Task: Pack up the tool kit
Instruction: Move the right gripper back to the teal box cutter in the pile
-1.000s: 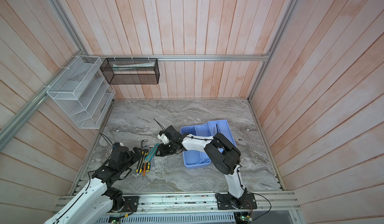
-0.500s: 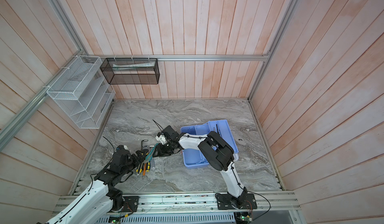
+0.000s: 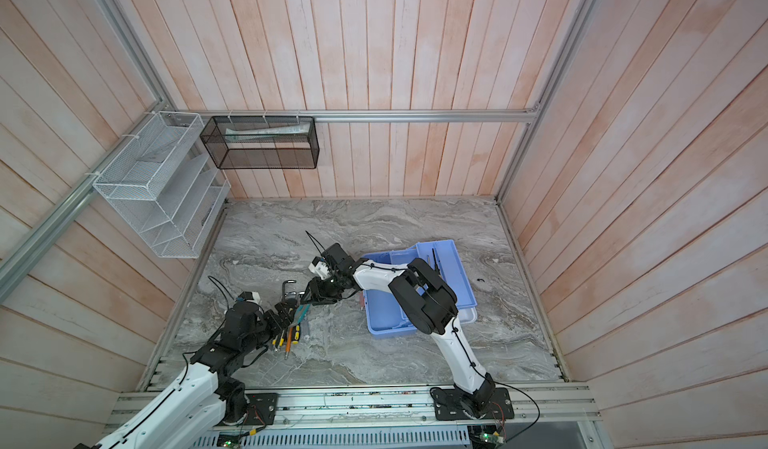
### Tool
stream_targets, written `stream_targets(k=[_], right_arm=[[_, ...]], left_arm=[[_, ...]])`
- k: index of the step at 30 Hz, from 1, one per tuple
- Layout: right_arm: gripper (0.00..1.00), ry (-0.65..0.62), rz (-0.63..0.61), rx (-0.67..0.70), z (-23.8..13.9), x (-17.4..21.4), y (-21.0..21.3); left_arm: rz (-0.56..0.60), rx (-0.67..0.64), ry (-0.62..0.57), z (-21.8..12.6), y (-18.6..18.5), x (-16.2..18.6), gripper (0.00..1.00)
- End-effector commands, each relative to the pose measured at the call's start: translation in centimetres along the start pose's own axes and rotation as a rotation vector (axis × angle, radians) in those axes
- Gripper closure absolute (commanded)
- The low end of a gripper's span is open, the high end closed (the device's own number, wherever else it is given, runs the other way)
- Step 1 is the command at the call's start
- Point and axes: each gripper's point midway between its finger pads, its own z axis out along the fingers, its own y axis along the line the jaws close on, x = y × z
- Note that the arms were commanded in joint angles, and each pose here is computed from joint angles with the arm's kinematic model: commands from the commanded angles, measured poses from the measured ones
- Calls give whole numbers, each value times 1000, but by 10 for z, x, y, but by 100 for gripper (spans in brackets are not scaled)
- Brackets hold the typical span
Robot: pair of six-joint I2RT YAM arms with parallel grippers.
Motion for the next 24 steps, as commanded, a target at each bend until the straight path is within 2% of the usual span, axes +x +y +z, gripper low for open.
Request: stream_targets(k=[1,5,11,20,24], right_arm=[[50,12,3,-20,6,-6,0],[50,-7,-14,-24,6,-15,5],[57,1,-17,-27,12,-18,4],[58,23,-77,105,23,-21,-8],[57,25,-137,246,24,-22,-19]], left_arm=[[9,71,10,2,-10,4,0],[12,111,14,2,-17,5,0],[33,126,19,-1,-23,5,0],[50,140,28,-3,-24,10,0],[60,126,13,-6,-23,7,0]])
